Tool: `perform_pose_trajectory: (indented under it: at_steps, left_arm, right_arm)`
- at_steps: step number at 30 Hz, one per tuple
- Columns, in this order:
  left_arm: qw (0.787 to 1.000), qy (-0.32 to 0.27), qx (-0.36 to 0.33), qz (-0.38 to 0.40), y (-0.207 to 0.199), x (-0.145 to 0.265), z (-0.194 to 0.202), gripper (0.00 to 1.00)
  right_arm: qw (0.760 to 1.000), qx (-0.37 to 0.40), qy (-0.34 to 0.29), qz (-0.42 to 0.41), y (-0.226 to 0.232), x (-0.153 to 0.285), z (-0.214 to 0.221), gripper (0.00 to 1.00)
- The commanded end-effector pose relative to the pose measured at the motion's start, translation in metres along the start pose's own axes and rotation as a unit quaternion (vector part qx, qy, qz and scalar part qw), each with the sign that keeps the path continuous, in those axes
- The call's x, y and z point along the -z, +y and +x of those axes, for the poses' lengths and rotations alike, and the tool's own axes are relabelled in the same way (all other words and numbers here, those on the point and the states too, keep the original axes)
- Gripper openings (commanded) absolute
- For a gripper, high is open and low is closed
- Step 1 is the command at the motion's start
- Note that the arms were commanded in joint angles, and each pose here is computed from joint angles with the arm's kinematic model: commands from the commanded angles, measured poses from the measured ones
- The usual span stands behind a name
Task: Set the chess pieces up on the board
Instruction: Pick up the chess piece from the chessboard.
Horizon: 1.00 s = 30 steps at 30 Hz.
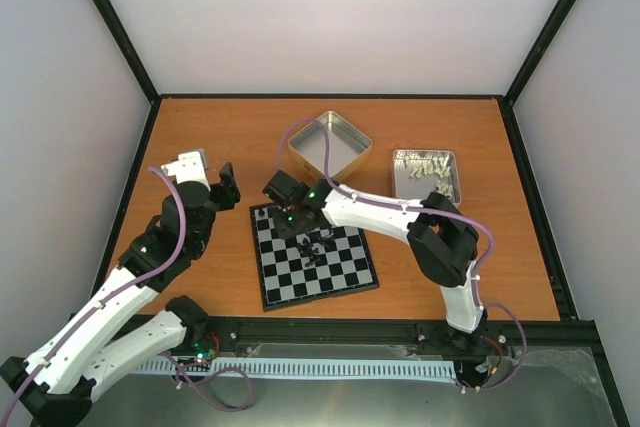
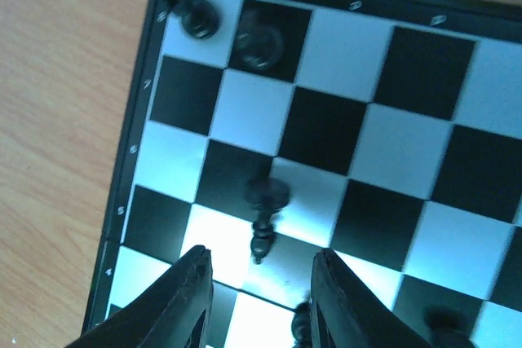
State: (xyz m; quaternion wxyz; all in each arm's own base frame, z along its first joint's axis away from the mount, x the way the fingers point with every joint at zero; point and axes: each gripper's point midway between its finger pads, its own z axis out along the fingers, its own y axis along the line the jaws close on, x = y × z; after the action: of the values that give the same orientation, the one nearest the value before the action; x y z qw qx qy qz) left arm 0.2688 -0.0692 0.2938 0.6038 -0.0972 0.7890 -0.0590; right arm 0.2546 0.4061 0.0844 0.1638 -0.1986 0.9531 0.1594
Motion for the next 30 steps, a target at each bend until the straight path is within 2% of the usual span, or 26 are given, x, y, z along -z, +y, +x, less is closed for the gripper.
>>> perform_pose_trajectory:
  at_steps: [1, 18, 30]
  left_arm:
    - [1.0, -0.012, 0.015, -0.002, 0.0, 0.0, -0.007, 0.74]
    - [1.0, -0.009, 0.011, -0.001, -0.002, -0.003, -0.005, 0.74]
    - [1.0, -0.01, 0.011, -0.003, -0.001, -0.002, -0.006, 0.74]
  right_arm:
    - [1.0, 0.013, 0.018, 0.011, 0.008, -0.014, 0.017, 0.34]
    - [0.997, -0.006, 0.017, 0.076, -0.003, -0.05, 0.012, 0.33]
    - [0.996, -0.012, 0.004, 0.091, -0.002, -0.046, 0.001, 0.23]
